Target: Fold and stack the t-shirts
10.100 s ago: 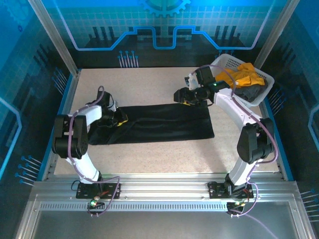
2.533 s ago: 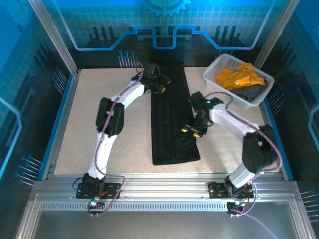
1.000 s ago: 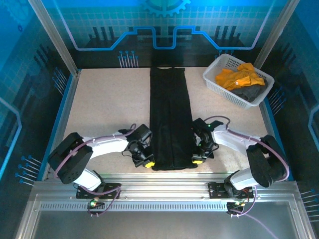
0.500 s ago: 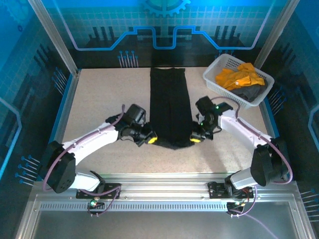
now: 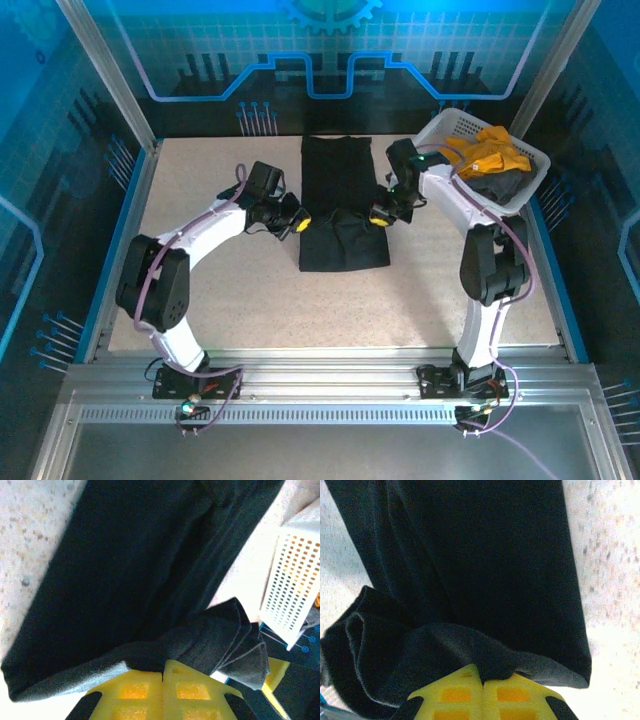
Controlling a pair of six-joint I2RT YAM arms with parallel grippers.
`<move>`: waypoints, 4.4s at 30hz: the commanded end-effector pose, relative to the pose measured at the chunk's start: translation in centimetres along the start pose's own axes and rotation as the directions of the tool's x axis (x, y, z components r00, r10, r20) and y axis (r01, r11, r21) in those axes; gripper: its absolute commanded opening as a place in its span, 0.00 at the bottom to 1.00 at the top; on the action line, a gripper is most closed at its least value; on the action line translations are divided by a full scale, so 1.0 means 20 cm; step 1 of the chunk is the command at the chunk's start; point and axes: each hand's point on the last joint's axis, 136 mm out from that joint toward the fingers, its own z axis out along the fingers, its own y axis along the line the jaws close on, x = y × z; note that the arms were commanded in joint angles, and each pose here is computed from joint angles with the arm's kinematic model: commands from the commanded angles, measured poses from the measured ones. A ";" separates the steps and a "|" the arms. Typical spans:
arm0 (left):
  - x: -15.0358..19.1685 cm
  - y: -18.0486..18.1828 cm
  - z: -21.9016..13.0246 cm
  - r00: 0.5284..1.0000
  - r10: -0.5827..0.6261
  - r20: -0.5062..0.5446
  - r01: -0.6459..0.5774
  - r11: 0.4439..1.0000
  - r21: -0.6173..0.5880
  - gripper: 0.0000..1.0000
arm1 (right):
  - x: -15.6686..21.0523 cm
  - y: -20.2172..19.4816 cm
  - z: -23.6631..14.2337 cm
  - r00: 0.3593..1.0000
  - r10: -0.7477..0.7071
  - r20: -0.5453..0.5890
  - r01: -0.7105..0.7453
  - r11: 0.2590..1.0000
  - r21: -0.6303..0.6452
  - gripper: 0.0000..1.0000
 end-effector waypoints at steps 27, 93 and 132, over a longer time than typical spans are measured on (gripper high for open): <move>0.04 0.23 -0.08 0.997 -0.063 0.049 0.067 0.996 -0.067 0.56 | -0.03 -0.22 -0.01 0.996 0.080 0.045 -0.081 0.996 0.027 0.56; 0.49 -0.14 -0.54 0.997 0.075 0.024 -0.078 0.975 0.209 0.00 | 0.61 -0.14 -0.44 0.985 0.170 -0.032 -0.172 0.982 -0.072 0.00; 0.50 -0.28 0.59 0.898 -0.430 0.097 0.397 0.885 0.244 0.74 | 0.43 -0.22 -0.61 0.931 0.131 0.340 0.022 0.911 -0.411 0.65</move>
